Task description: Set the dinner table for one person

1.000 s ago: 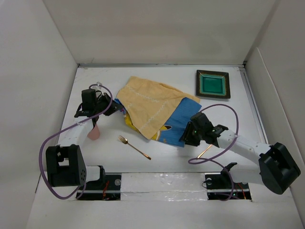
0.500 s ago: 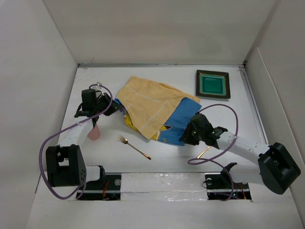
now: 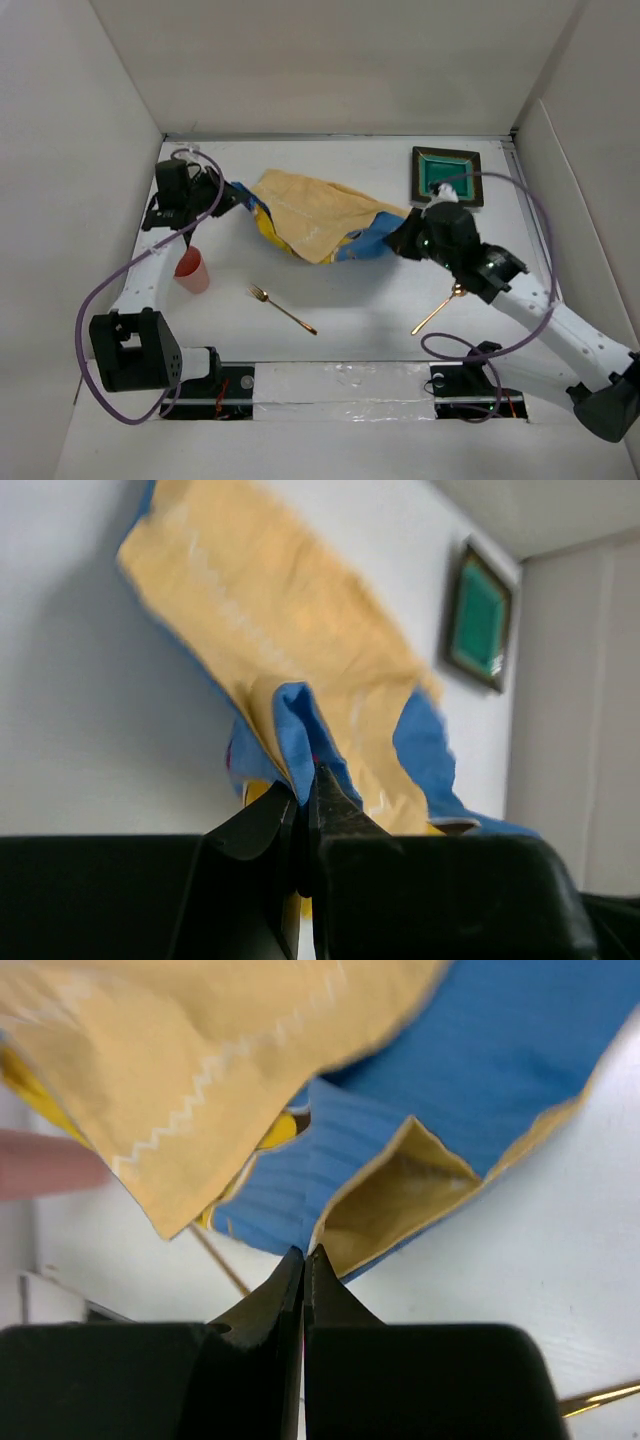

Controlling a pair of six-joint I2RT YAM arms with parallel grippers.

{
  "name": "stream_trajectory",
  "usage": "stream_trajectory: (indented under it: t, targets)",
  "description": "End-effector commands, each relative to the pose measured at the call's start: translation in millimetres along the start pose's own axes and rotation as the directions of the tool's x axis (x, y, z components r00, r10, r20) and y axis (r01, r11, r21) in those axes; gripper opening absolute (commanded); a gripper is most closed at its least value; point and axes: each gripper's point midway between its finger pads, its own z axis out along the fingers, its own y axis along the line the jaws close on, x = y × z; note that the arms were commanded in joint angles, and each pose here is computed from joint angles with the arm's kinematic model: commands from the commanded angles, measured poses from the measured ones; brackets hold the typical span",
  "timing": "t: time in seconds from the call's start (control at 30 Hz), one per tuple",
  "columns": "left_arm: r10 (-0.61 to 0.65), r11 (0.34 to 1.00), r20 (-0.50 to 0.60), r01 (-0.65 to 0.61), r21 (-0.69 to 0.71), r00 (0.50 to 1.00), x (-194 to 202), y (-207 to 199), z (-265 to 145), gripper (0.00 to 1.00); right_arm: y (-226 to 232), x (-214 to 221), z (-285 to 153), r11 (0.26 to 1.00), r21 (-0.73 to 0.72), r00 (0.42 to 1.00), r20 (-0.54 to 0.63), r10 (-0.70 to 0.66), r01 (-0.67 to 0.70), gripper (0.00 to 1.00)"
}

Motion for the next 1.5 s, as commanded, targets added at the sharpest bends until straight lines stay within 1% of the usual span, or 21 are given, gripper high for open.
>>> stream_trajectory:
  t: [0.0,0.03,0.1,0.2,0.27,0.4,0.5,0.63,0.67,0.77,0.83,0.87,0.93,1.0,1.07,1.13,1.23,1.37,1.4,1.43,1.47]
  targets:
    - [0.069,0.98,0.248,-0.112,0.163,0.966,-79,-93,-56,0.0,55,-102,-74,0.989,-0.065,0.956,0.275,-0.108,0.13,0.0]
    - [0.07,0.975,0.298,-0.129,0.181,0.952,-92,-109,-69,0.0,80,-134,-103,0.983,-0.11,0.932,0.348,-0.099,0.145,0.0]
    - [0.078,0.963,0.38,-0.169,0.211,0.922,-114,-141,-100,0.0,87,-155,-129,0.979,-0.087,0.912,0.386,-0.137,0.184,0.0]
    - [0.085,0.924,0.519,-0.263,0.279,0.851,-154,-211,-165,0.0,116,-195,-192,0.964,-0.15,0.857,0.503,-0.115,0.218,0.0]
    - [0.05,0.904,0.551,-0.273,0.33,0.833,-163,-234,-191,0.0,132,-218,-240,0.95,-0.206,0.808,0.585,-0.073,0.235,0.0]
    - [0.009,0.846,0.618,-0.336,0.415,0.786,-174,-281,-242,0.0,144,-241,-296,0.932,-0.258,0.741,0.672,-0.018,0.256,0.0]
    - [-0.007,0.86,0.626,-0.314,0.402,0.78,-182,-277,-237,0.0,135,-247,-278,0.954,-0.178,0.749,0.659,-0.065,0.239,0.0]
    - [-0.03,0.899,0.562,-0.223,0.376,0.826,-185,-245,-186,0.0,129,-252,-232,0.96,-0.128,0.769,0.629,-0.115,0.249,0.0]
    - [-0.034,0.909,0.543,-0.2,0.366,0.839,-187,-236,-171,0.0,126,-263,-225,0.964,-0.117,0.755,0.646,-0.11,0.24,0.0]
    - [-0.038,0.934,0.483,-0.141,0.329,0.875,-190,-211,-129,0.0,115,-276,-176,0.966,-0.116,0.784,0.61,-0.114,0.231,0.0]
    - [-0.041,0.937,0.461,-0.126,0.325,0.887,-193,-204,-111,0.0,122,-281,-153,0.946,-0.197,0.811,0.577,-0.101,0.257,0.0]
    - [-0.051,0.946,0.452,-0.102,0.307,0.891,-199,-194,-93,0.0,115,-290,-118,0.949,-0.213,0.834,0.545,-0.084,0.234,0.0]
    - [-0.063,0.953,0.444,-0.078,0.292,0.894,-205,-185,-77,0.0,118,-302,-111,0.94,-0.242,0.828,0.557,-0.066,0.238,0.0]
    - [-0.09,0.96,0.436,-0.039,0.277,0.895,-223,-167,-60,0.0,117,-323,-82,0.944,-0.242,0.836,0.546,-0.057,0.223,0.0]
    - [-0.139,0.947,0.43,-0.007,0.322,0.892,-232,-167,-56,0.0,116,-342,-68,0.944,-0.247,0.841,0.538,-0.054,0.218,0.0]
    - [-0.15,0.927,0.456,-0.036,0.374,0.877,-245,-175,-58,0.0,124,-367,-55,0.941,-0.259,0.841,0.539,-0.048,0.22,0.0]
    - [-0.171,0.895,0.46,-0.057,0.442,0.871,-257,-190,-68,0.0,132,-395,-63,0.931,-0.274,0.816,0.576,-0.041,0.241,0.0]
    - [-0.144,0.874,0.455,-0.102,0.474,0.879,-256,-197,-74,0.0,130,-398,-64,0.924,-0.285,0.818,0.574,-0.048,0.255,0.0]
    - [-0.144,0.887,0.433,-0.078,0.455,0.89,-247,-182,-61,0.0,125,-393,-59,0.923,-0.292,0.832,0.552,-0.052,0.252,0.0]
    - [-0.13,0.882,0.412,-0.086,0.464,0.902,-232,-170,-51,0.0,104,-367,-32,0.931,-0.288,0.868,0.494,-0.055,0.222,0.0]
    - [-0.125,0.878,0.42,-0.097,0.469,0.899,-231,-175,-58,0.0,99,-370,-33,0.935,-0.28,0.865,0.498,-0.052,0.218,0.0]
